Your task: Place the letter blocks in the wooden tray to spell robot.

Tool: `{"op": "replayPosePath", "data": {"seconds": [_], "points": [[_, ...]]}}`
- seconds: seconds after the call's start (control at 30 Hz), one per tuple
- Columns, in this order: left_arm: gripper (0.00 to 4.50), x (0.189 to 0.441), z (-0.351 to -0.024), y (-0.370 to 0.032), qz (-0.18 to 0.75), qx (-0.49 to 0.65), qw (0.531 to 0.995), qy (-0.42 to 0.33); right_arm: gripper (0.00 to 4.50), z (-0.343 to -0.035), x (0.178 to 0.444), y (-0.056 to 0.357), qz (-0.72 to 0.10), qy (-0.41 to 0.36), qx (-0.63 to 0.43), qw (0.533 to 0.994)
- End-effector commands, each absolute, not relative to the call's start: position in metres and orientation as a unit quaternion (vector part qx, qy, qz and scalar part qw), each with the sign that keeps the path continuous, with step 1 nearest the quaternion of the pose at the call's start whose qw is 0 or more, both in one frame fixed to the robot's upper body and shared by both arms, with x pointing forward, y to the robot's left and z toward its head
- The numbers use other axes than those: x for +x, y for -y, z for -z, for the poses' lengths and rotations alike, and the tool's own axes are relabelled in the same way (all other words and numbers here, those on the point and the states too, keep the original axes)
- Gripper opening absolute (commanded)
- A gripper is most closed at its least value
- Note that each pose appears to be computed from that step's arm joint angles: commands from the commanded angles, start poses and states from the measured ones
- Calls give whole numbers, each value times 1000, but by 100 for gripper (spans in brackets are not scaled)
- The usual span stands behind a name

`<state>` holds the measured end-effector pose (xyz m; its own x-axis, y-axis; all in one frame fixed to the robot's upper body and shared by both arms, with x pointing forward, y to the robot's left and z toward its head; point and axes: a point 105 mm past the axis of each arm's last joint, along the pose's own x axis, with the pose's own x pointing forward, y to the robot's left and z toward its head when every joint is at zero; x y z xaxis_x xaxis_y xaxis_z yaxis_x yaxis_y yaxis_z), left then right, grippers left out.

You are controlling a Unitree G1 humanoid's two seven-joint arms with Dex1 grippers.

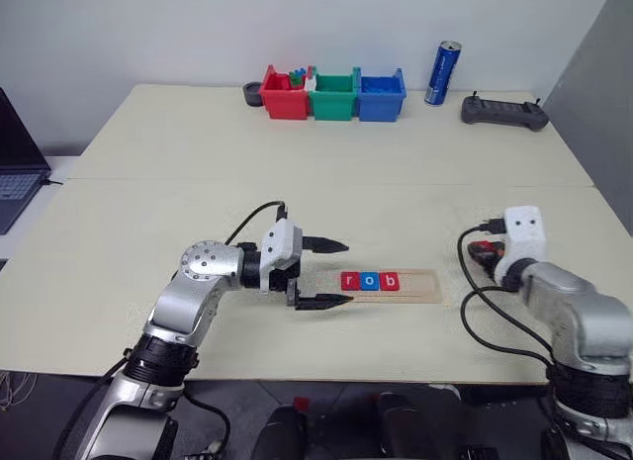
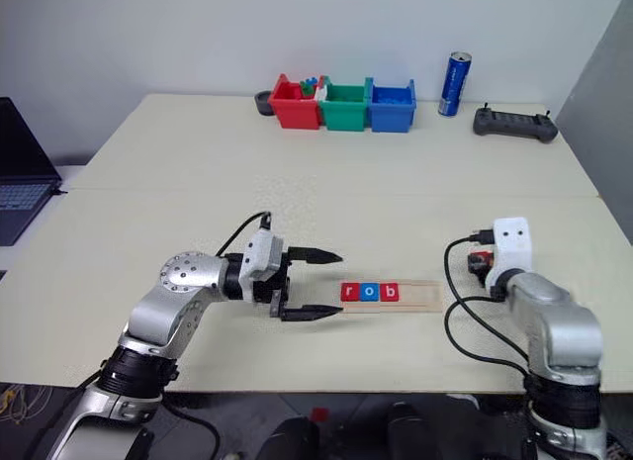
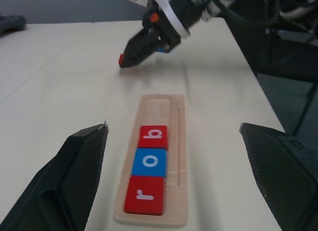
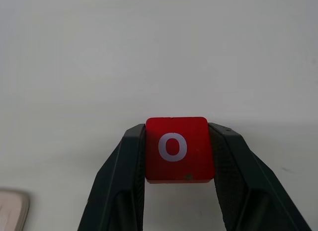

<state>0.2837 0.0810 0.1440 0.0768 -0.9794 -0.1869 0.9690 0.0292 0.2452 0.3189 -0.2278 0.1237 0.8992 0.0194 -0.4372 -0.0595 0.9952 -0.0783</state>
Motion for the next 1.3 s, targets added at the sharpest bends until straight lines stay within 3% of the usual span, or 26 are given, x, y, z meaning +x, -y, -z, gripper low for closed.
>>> {"op": "replayPosePath", "data": {"seconds": [0.03,0.33,0.5,0.63,0.8,0.93,0.97,1.03,1.13,1.3], "points": [[450,276,-148,-79,702,171,691,25,146,-135,302,225,-31,-226,-43,973],[450,279,-146,-78,708,178,683,28,146,-102,284,216,-23,-278,-22,960],[450,283,-146,-80,704,182,686,29,310,-95,283,212,-26,-282,-7,959],[450,285,-147,-80,701,186,688,30,448,-112,290,218,-24,-242,-48,969],[450,285,-146,-81,700,185,690,31,448,-166,317,225,-5,-137,-99,986],[450,284,-147,-79,701,183,689,33,448,-206,339,213,-47,-56,-114,991],[450,284,-147,-78,702,182,688,34,448,-207,341,211,-60,-51,-121,989],[450,284,-149,-76,703,175,688,38,448,-207,342,196,-163,-41,-154,974],[450,284,-155,-74,703,156,693,43,448,-187,324,193,-322,-61,-259,909],[450,283,-165,-71,697,121,705,57,448,-161,308,234,-413,-112,-315,847]]}}
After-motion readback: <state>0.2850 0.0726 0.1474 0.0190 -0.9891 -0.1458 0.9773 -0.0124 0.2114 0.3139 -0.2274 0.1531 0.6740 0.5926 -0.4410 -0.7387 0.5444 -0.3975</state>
